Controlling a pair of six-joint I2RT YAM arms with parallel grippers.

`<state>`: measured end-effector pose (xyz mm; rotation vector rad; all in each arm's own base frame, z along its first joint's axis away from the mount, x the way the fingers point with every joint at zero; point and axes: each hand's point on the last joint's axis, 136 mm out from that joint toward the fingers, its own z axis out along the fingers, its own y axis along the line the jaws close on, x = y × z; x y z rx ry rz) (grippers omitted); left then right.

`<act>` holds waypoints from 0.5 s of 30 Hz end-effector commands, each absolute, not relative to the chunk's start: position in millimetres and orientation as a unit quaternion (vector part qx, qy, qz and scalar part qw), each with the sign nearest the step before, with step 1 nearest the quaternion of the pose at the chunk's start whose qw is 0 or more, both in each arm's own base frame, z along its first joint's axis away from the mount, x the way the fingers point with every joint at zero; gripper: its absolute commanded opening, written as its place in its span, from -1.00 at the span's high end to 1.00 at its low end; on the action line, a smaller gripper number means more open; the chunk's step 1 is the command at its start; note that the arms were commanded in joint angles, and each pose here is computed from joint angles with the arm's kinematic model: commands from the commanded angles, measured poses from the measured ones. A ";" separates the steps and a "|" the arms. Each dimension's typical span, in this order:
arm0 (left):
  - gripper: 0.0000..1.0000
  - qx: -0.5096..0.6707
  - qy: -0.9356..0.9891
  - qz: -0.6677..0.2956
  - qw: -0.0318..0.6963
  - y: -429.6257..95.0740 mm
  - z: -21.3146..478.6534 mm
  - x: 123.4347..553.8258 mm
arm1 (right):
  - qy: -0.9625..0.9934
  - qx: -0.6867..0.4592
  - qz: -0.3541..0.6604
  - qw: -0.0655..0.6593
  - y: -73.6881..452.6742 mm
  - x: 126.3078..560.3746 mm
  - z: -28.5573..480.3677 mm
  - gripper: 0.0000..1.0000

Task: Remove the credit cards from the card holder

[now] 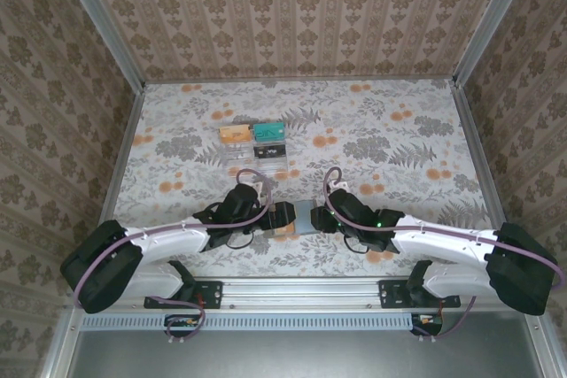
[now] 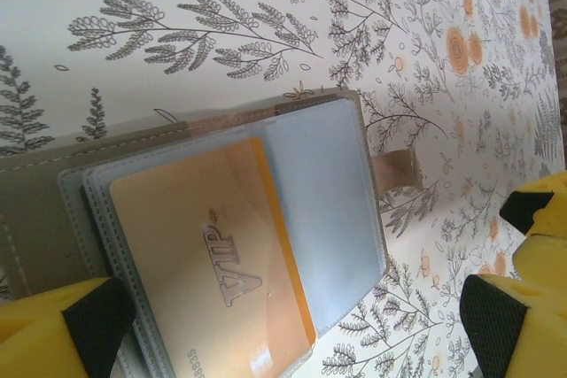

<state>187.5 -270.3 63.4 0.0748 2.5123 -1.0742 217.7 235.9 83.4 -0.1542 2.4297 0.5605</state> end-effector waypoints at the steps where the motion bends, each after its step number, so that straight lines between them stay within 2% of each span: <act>1: -0.89 0.008 0.902 -0.372 0.220 -252.6 67.5 193.5 | 0.917 -0.080 0.247 0.302 256.9 217.8 92.0 0.26; 5: -0.44 -0.010 0.909 -0.353 0.219 -232.8 63.0 193.2 | 0.914 -0.091 0.276 0.284 277.7 218.7 92.2 0.41; 8: -0.14 -0.017 0.913 -0.343 0.218 -225.8 57.5 191.3 | 0.911 -0.101 0.296 0.268 293.4 218.7 90.1 0.45; 12: 0.49 -0.016 0.920 -0.331 0.210 -223.9 48.4 190.3 | 0.916 -0.090 0.299 0.251 300.8 224.3 80.1 0.51; 13: 0.74 -0.014 0.921 -0.330 0.207 -225.0 46.2 190.3 | 0.917 -0.086 0.302 0.247 302.2 225.7 77.9 0.52; 15: 0.95 -0.013 0.922 -0.329 0.201 -227.3 41.8 190.9 | 0.918 -0.077 0.310 0.237 303.6 228.3 73.7 0.53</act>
